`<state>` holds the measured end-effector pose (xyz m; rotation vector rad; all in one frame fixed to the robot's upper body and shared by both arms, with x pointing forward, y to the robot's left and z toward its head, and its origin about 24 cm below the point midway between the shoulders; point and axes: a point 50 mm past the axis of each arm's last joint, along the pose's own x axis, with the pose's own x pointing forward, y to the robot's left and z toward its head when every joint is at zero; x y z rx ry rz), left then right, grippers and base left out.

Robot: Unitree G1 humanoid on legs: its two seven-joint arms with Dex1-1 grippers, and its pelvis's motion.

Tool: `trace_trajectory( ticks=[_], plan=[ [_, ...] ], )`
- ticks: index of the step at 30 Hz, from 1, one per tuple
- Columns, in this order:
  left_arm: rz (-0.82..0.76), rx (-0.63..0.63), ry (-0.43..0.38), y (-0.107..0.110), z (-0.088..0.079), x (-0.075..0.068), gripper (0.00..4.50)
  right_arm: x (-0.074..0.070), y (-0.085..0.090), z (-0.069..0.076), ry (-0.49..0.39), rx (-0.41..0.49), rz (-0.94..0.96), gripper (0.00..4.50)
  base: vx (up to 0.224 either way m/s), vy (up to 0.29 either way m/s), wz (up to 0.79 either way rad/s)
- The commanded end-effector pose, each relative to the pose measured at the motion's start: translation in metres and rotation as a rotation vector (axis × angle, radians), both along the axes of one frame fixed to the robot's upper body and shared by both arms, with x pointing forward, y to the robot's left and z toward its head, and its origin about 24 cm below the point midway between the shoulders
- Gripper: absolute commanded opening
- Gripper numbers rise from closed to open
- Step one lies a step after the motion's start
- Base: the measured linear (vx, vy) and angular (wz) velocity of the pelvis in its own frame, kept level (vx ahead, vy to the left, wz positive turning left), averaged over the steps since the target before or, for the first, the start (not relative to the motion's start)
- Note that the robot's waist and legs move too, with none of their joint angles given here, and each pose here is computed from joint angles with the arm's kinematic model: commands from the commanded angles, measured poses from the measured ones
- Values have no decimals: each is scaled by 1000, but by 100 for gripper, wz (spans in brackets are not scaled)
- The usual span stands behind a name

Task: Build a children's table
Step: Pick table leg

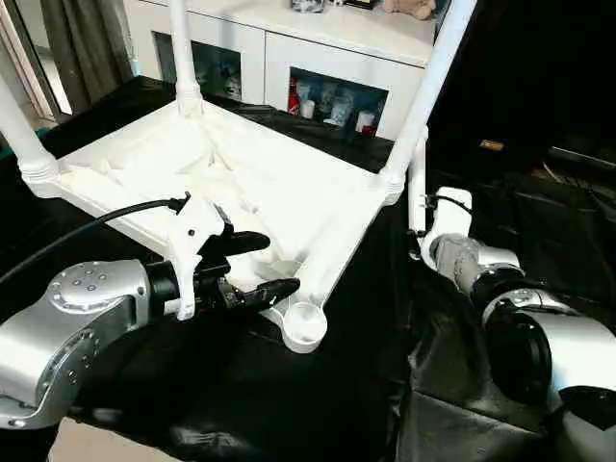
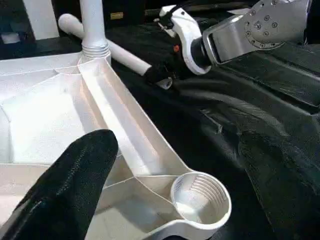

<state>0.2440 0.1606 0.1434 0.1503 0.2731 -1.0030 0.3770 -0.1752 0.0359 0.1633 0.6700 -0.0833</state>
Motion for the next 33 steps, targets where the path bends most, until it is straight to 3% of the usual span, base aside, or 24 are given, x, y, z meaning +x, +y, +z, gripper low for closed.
trace_trajectory(
  ticks=[1,18,25,30,33],
  plan=[
    [-7,6,-8,-3,2,-3,450,-3,-3,-4,22,21,-11,286,0,0,0],
    [-6,5,-11,-6,1,-1,450,-10,-8,-14,70,44,-20,138,0,0,0],
    [9,2,-27,-6,1,2,450,-10,-10,-14,64,42,-26,125,0,0,0],
    [81,-10,-73,-3,2,10,450,-6,-16,-7,1,32,-61,123,0,0,0],
    [237,-32,-124,6,4,24,450,1,-22,4,-93,26,-78,123,0,0,0]
  ],
)
